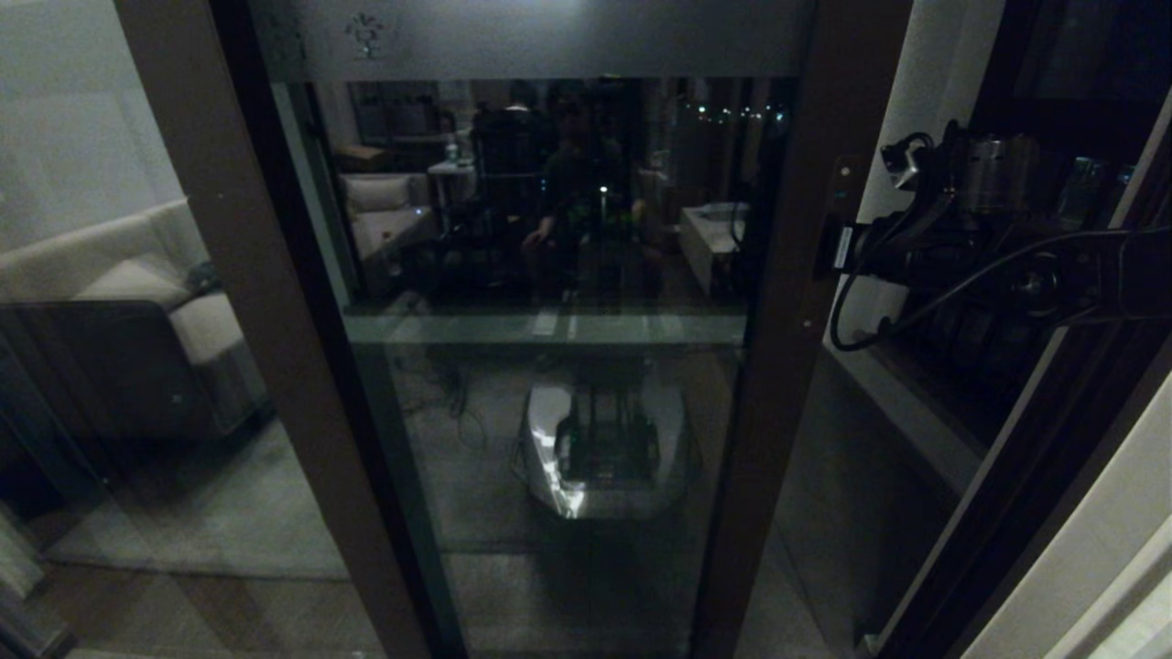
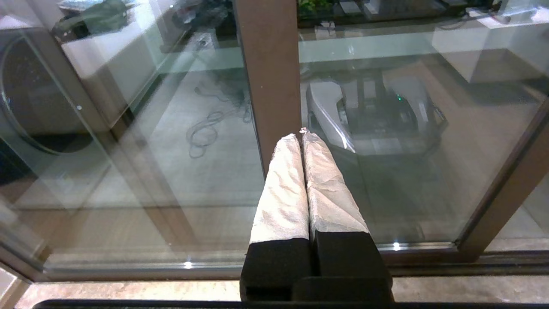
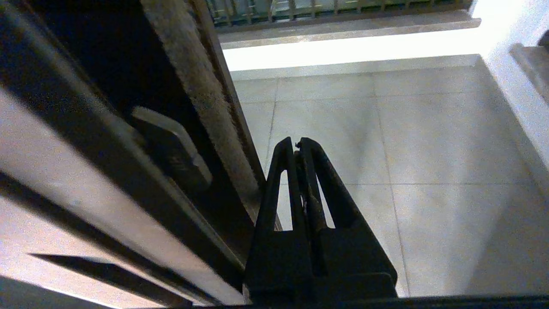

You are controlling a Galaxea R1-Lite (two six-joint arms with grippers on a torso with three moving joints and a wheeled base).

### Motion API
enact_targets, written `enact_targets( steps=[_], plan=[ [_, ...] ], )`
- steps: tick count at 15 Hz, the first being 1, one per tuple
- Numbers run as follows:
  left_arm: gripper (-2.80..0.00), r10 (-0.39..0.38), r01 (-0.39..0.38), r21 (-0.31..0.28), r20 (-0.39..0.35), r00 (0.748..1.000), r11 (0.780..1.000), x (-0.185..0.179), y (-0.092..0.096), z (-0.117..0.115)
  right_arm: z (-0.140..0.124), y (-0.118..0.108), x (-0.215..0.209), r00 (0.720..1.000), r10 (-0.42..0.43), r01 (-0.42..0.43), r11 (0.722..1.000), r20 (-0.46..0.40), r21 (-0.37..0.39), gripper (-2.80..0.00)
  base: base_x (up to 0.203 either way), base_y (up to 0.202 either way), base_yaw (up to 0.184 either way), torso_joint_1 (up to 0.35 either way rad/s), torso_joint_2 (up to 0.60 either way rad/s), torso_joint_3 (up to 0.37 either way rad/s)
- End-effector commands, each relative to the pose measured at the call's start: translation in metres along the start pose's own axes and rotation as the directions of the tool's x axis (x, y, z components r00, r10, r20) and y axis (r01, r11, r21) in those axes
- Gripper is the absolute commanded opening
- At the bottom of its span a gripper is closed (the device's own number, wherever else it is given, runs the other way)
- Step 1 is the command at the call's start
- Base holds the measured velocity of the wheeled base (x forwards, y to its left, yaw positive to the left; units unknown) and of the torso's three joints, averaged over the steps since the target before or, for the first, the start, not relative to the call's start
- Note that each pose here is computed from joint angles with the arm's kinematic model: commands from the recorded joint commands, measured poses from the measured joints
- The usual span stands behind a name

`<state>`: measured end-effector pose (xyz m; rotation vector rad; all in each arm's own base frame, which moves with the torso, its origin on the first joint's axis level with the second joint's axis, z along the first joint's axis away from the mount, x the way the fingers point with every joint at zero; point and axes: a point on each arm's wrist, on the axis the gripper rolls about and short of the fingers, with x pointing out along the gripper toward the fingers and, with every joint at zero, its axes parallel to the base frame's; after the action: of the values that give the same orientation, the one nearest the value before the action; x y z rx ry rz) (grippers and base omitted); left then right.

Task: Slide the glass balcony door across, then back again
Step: Open the slid door

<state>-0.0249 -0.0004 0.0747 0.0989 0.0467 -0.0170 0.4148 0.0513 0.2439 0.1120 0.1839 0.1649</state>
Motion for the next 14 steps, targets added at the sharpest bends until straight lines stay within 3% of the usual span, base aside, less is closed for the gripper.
enact_targets(
  steps=[1,14],
  plan=[
    [-2.80,0.001,-0.001,0.000,0.000,1.000,1.000,0.000,0.000,0.000,-0.001,0.004,0.004,1.000,0.001,-0.001,1.000,0.003,-0.001,-2.80,0.000,0.000,0.000,0.000,0.00,0.000],
    [-2.80,0.001,-0.001,0.000,0.000,1.000,1.000,0.000,0.000,0.000,-0.004,0.031,0.019,1.000,0.022,-0.022,1.000,0.019,-0.013,-2.80,0.000,0.000,0.000,0.000,0.00,0.000]
  ],
)
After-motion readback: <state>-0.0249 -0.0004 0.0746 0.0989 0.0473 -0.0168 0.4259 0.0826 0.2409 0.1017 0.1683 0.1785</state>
